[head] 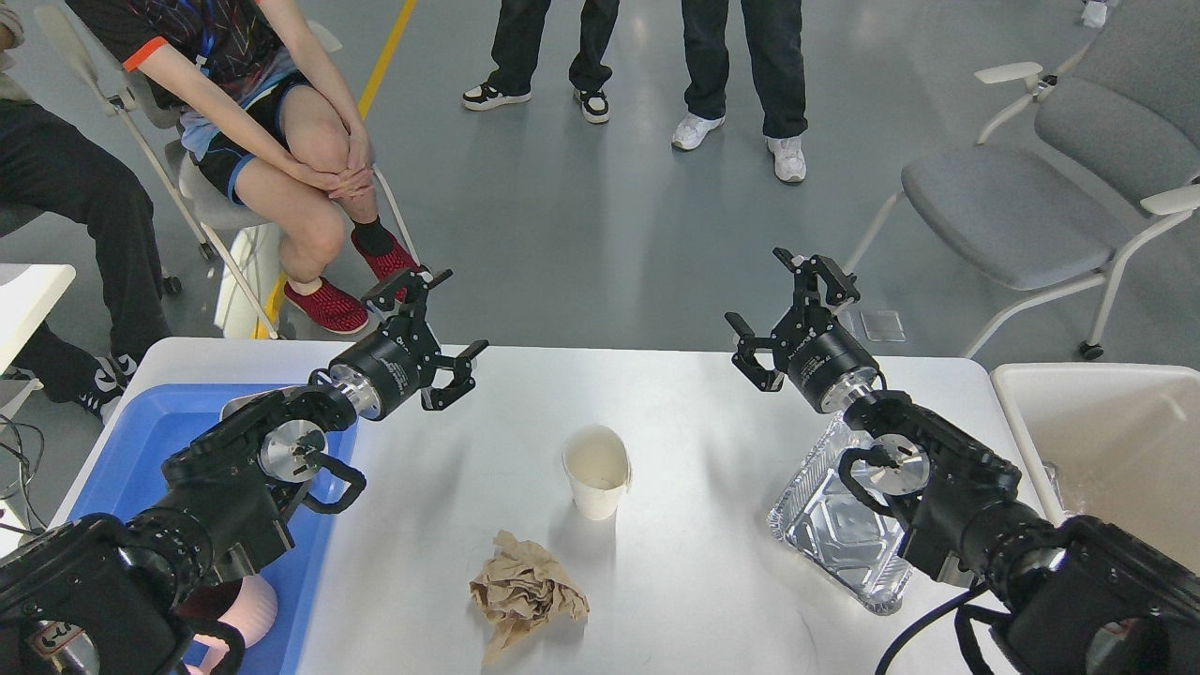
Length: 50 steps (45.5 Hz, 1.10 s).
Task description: Tidy desktop
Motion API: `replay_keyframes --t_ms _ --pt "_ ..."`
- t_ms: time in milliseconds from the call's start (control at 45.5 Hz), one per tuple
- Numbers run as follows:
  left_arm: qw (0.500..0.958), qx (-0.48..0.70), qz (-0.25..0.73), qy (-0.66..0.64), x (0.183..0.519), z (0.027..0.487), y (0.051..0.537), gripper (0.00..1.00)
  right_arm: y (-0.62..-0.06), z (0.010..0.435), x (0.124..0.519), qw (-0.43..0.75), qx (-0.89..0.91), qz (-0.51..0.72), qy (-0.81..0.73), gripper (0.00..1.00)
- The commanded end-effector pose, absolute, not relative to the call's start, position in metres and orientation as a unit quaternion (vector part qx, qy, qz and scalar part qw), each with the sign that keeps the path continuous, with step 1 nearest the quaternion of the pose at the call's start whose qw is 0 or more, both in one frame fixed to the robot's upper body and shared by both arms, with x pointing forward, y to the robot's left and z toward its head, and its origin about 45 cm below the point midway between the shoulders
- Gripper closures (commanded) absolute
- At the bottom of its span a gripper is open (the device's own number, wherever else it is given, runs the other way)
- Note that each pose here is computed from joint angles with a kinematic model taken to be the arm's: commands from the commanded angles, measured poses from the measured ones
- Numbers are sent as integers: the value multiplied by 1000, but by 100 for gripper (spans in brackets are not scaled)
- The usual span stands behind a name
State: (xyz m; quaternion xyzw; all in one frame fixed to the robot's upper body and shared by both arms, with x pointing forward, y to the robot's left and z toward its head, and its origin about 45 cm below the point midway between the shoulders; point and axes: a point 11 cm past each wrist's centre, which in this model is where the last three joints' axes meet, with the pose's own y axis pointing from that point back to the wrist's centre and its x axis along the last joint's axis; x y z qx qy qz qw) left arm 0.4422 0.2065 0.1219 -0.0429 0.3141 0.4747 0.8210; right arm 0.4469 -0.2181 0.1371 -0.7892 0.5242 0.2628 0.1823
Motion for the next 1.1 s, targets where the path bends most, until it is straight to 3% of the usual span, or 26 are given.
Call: replay_keyframes --t_ms 0,307,615,878,1076 --pt "836 3 464 294 442 121 195 3 -218 137 447 182 -789 263 524 0" --pt "821 -4 499 277 452 130 206 3 -215 134 445 170 -796 262 519 0" --pt "815 -2 510 276 451 128 218 3 -228 129 441 40 -848 203 487 0" --pt "811 1 518 271 452 128 232 2 -301 141 444 -79 -857 127 494 0" --pt "807 7 526 266 451 128 248 2 -411 169 425 -137 -835 88 526 0"
